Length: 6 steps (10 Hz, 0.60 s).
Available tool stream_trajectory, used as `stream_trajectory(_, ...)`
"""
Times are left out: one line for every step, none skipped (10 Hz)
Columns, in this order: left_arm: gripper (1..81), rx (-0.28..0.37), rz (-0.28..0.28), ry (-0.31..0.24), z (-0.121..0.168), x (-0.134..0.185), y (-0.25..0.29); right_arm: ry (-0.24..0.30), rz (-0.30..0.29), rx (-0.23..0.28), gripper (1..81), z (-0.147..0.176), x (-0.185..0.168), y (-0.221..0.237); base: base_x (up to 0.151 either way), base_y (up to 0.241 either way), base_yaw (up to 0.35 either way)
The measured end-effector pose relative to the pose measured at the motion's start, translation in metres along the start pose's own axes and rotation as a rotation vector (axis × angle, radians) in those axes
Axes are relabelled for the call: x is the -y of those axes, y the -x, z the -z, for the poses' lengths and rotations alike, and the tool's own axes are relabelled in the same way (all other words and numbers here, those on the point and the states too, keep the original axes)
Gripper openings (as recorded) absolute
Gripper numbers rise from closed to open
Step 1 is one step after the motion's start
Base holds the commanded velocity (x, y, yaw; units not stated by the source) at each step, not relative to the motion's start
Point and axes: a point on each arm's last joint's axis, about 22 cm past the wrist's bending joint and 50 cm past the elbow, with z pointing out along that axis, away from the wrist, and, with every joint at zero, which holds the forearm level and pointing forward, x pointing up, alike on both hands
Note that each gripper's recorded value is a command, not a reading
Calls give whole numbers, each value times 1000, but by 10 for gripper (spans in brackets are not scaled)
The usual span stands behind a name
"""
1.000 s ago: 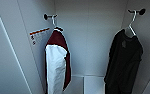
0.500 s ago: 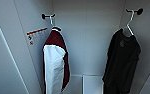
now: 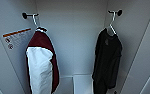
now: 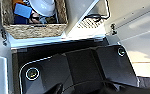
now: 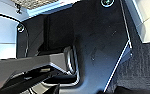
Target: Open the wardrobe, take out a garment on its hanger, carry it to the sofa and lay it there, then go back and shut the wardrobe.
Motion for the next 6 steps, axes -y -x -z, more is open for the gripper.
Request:
stream_trajectory(811,11,-32,8,-4,-7,-13,1,-31,-14,811,0,-1,4,0,0,0)
stream_trajectory(811,12,-65,16,-7,-16,-35,2,-59,-28,811,1,-1,8,0,0,0)
stream_trajectory(811,-2,-96,26,-9,-26,-65,3,-77,-35,811,1,-1,12,0,0,0)
stream_trajectory(811,-27,-114,41,-7,-38,-97,3,-83,-37,811,1,-1,13,0,0,0)
stream_trajectory(811,-43,-124,50,-4,-46,-120,3,-84,-36,811,1,-1,12,0,0,0)
stream_trajectory(811,-47,-131,60,-1,-51,-133,0,-83,-41,811,0,1,8,0,0,0)
